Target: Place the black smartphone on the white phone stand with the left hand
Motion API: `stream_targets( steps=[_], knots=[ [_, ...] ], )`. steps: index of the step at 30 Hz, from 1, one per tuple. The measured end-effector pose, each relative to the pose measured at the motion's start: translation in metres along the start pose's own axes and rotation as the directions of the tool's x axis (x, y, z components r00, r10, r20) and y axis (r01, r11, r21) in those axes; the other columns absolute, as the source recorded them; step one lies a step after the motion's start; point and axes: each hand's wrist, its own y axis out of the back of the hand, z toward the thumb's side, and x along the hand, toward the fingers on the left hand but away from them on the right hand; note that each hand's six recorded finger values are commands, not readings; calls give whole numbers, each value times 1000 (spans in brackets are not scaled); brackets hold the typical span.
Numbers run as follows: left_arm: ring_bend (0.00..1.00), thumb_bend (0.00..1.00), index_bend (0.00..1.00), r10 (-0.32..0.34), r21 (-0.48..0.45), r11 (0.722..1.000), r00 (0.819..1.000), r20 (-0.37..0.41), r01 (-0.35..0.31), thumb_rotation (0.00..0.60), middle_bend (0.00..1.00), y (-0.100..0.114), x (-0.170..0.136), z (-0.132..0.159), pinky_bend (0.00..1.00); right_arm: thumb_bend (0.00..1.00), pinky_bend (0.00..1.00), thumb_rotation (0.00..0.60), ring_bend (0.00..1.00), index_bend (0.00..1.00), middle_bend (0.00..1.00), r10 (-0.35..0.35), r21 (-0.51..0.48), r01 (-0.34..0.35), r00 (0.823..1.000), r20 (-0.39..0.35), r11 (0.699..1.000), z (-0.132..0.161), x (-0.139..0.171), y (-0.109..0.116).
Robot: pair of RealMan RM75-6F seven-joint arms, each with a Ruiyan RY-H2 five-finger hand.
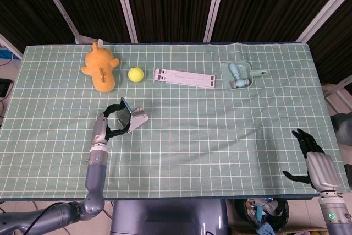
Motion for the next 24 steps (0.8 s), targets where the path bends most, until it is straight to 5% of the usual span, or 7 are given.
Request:
stream_targets(
  steps=[24],
  knots=[
    [0, 236, 0, -21, 36, 999, 999, 26, 20, 600, 69, 2, -2, 4, 15, 129, 214, 600, 0, 0, 0, 3, -3, -3, 1000, 3, 1000, 0, 0, 0]
  ],
)
